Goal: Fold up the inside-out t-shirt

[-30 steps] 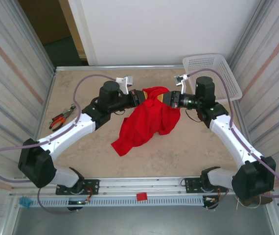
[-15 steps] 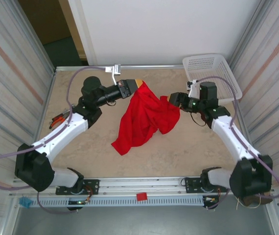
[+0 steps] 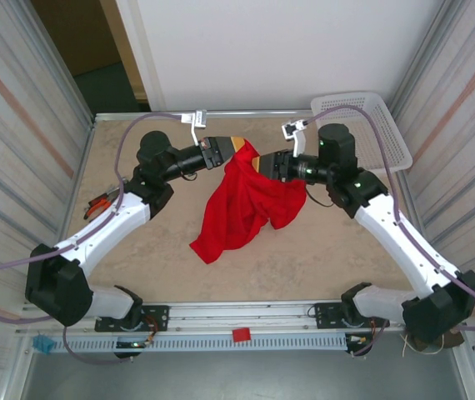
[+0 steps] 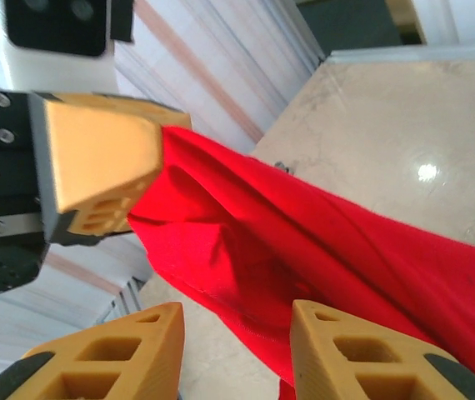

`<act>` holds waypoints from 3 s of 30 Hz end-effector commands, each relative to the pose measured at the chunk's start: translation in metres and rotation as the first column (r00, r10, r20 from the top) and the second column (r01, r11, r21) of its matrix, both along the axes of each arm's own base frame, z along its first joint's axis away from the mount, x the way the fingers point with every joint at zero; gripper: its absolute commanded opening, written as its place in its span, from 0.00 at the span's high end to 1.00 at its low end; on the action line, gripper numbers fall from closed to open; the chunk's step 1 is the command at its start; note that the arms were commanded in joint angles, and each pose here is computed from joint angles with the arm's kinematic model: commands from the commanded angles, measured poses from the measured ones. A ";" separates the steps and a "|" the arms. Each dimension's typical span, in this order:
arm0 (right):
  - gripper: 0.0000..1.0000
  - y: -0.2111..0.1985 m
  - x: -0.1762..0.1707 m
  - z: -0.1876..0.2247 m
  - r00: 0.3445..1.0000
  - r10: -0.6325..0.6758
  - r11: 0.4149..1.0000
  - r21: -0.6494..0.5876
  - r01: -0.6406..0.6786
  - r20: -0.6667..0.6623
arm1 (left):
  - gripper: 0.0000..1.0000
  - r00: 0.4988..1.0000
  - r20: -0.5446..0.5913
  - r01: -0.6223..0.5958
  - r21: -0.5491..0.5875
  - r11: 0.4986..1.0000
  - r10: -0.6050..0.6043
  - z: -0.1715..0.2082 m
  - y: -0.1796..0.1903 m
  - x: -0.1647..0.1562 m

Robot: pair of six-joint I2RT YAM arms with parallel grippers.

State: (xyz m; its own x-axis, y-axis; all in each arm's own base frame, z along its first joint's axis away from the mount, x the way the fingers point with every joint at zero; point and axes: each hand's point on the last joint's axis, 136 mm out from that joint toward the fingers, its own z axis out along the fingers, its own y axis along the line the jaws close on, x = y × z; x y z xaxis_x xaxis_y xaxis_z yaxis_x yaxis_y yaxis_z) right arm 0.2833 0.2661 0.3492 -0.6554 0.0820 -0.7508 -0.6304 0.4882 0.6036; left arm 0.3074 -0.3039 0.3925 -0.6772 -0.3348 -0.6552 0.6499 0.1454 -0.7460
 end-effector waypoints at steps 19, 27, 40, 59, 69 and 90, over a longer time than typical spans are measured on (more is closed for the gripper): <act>0.54 -0.002 0.018 0.018 0.996 -0.050 0.999 -0.013 0.051 0.070 | 1.00 0.999 0.051 0.015 -0.028 1.000 -0.013 0.022 0.005 -0.010; 0.66 0.018 0.013 0.022 0.998 0.017 1.000 0.004 -0.018 0.058 | 1.00 0.999 0.044 0.009 -0.026 1.000 -0.008 0.020 0.004 -0.007; 1.00 -0.002 0.012 0.090 0.988 -0.016 0.999 0.049 0.008 0.154 | 0.43 0.992 0.031 -0.123 0.089 0.988 0.121 -0.011 0.024 0.020; 1.00 -0.036 0.010 0.145 0.957 -0.177 0.984 0.064 0.166 0.229 | 1.00 0.979 0.151 -0.197 0.494 0.847 0.140 -0.103 -0.015 0.028; 1.00 -0.028 0.037 0.062 0.913 -0.396 0.917 -0.008 0.399 0.098 | 0.35 0.937 0.129 -0.343 0.528 0.777 0.325 -0.102 0.058 0.029; 1.00 0.004 0.040 0.053 0.914 -0.404 0.915 0.034 0.403 0.036 | 0.32 0.858 0.350 -0.507 0.457 0.731 0.376 -0.086 -0.051 0.013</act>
